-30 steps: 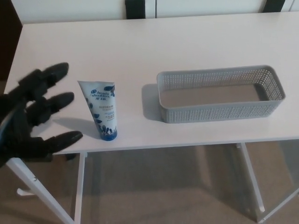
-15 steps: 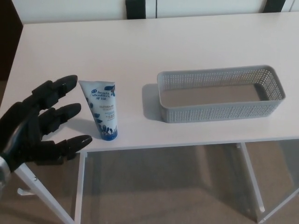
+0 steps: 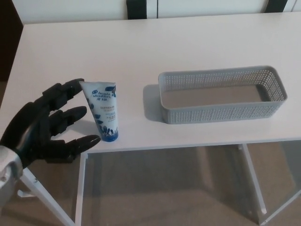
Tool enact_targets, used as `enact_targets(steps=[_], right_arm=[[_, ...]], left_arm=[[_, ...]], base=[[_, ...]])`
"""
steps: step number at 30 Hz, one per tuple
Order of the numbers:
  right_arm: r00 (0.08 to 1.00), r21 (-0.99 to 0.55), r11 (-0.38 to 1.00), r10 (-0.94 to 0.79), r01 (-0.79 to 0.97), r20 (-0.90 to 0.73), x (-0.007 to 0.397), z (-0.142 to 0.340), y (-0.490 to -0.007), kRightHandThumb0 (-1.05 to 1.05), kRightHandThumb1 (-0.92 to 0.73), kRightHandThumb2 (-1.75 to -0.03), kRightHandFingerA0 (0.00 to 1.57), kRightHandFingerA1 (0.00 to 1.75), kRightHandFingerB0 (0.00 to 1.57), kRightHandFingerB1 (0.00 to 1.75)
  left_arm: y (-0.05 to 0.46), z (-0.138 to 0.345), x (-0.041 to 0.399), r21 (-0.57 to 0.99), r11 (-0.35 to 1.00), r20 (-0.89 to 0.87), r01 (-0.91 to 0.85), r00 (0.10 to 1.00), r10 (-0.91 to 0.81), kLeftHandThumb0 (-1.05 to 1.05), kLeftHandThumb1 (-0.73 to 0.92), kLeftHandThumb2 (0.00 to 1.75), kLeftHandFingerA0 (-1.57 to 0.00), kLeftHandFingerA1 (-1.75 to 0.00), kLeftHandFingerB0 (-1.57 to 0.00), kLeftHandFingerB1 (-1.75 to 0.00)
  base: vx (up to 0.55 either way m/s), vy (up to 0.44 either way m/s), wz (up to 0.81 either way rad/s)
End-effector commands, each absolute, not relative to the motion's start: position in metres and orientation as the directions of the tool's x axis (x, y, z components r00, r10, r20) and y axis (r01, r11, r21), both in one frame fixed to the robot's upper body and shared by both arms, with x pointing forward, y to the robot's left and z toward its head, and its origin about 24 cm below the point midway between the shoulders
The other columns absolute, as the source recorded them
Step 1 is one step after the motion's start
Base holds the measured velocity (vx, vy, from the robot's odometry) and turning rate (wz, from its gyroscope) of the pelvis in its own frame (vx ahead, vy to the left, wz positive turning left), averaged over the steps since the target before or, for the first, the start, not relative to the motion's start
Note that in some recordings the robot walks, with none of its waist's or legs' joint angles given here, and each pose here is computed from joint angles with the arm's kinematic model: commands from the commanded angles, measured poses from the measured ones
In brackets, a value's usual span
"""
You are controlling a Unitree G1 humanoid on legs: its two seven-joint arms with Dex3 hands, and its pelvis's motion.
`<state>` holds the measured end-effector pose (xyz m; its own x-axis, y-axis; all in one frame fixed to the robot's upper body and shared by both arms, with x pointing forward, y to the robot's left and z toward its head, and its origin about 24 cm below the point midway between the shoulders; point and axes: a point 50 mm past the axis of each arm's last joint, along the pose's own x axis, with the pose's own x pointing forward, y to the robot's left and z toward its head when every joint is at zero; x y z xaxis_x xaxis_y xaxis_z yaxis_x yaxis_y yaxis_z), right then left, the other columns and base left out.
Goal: The robot walks towards a table in front, picks a shampoo with left hand and puts it in a small grey container
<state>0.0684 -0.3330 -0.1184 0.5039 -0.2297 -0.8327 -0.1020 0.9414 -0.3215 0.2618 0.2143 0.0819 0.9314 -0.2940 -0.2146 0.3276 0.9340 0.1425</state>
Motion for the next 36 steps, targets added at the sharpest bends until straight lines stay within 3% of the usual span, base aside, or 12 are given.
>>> enact_targets(steps=[1,4,8,11,12,16,18,19,24,26,30,36], right_arm=[[0.52,-0.321,0.942,-0.226,-0.099,-0.824,0.072,-0.115,-0.336,-0.29,-0.67,-0.59,0.68,0.49,0.56,0.42],[0.52,-0.319,0.943,-0.227,-0.095,-0.823,0.07,-0.115,-0.336,-0.29,-0.67,-0.59,0.68,0.49,0.55,0.43],[0.528,-0.319,0.943,-0.224,-0.095,-0.819,0.07,-0.115,-0.336,-0.27,-0.67,-0.59,0.66,0.48,0.56,0.42],[0.514,-0.317,0.945,-0.234,-0.079,-0.825,0.07,-0.117,-0.336,-0.28,-0.67,-0.58,0.69,0.49,0.58,0.43],[0.515,-0.317,0.945,-0.233,-0.08,-0.825,0.07,-0.117,-0.336,-0.29,-0.67,-0.58,0.7,0.5,0.58,0.42],[0.521,-0.317,0.945,-0.23,-0.083,-0.822,0.073,-0.117,-0.334,-0.29,-0.66,-0.59,0.69,0.49,0.58,0.42],[0.525,-0.313,0.947,-0.234,-0.066,-0.819,0.074,-0.117,-0.334,-0.29,-0.65,-0.58,0.71,0.51,0.59,0.43],[0.526,-0.311,0.948,-0.234,-0.062,-0.818,0.074,-0.117,-0.334,-0.3,-0.66,-0.58,0.72,0.5,0.58,0.42],[0.548,-0.317,0.945,-0.226,-0.077,-0.805,0.08,-0.115,-0.332,-0.29,-0.68,-0.6,0.73,0.52,0.58,0.43],[0.553,-0.318,0.944,-0.22,-0.087,-0.803,0.082,-0.114,-0.333,-0.28,-0.67,-0.59,0.72,0.51,0.57,0.43],[0.561,-0.312,0.947,-0.214,-0.082,-0.799,0.084,-0.113,-0.333,-0.29,-0.66,-0.58,0.74,0.52,0.59,0.44],[0.559,-0.316,0.943,-0.209,-0.101,-0.802,0.085,-0.113,-0.333,-0.3,-0.65,-0.58,0.74,0.52,0.59,0.44]], left_arm=[[0.216,0.073,0.266,0.211,0.931,-0.247,0.297,0.938,-0.243,-0.44,0.3,0.71,-0.08,-0.46,0.0,-0.27],[0.214,0.07,0.267,0.209,0.932,-0.257,0.297,0.936,-0.241,-0.41,0.44,0.54,-0.15,-0.35,-0.06,-0.2],[0.209,0.065,0.271,0.224,0.94,-0.28,0.256,0.941,-0.19,-0.24,0.3,0.84,-0.04,-0.49,0.0,-0.48],[0.196,0.06,0.277,0.248,0.946,-0.311,0.208,0.942,-0.125,-0.24,0.34,0.86,-0.05,-0.48,0.0,-0.48],[0.193,0.059,0.279,0.259,0.944,-0.314,0.204,0.942,-0.118,-0.43,0.41,0.62,-0.26,-0.44,-0.09,-0.27],[0.172,0.054,0.298,0.343,0.92,-0.343,0.189,0.937,-0.064,-0.45,0.44,0.64,-0.38,-0.46,-0.08,-0.31],[0.16,0.052,0.312,0.387,0.905,-0.358,0.175,0.933,-0.028,-0.2,0.65,0.61,-1.09,-0.66,-0.26,-0.33],[0.155,0.051,0.317,0.419,0.893,-0.349,0.162,0.937,-0.006,-0.09,0.72,0.61,-1.18,-0.92,-0.4,-0.37],[0.13,0.053,0.334,0.455,0.867,-0.322,0.202,0.945,-0.052,0.02,0.74,0.62,-1.07,-1.1,-0.69,-0.46],[0.125,0.051,0.335,0.46,0.863,-0.313,0.21,0.947,-0.063,0.06,0.73,0.69,-0.98,-1.05,-0.91,-0.74],[0.12,0.048,0.333,0.467,0.862,-0.285,0.196,0.956,-0.062,-0.01,0.79,0.71,-1.02,-1.44,-0.76,-1.1],[0.129,0.05,0.323,0.438,0.884,-0.235,0.16,0.97,-0.06,0.02,0.81,0.68,-0.94,-1.45,-0.77,-1.02]], base=[[0.0,0.0,0.0],[0.0,0.0,0.0],[0.0,0.0,0.0],[0.0,0.0,0.0],[0.0,0.0,0.0],[0.0,0.0,0.0],[0.0,0.0,0.0],[0.0,0.0,0.0],[0.0,0.0,0.0],[0.0,0.0,0.0],[0.0,0.0,0.0],[0.0,0.0,0.0]])
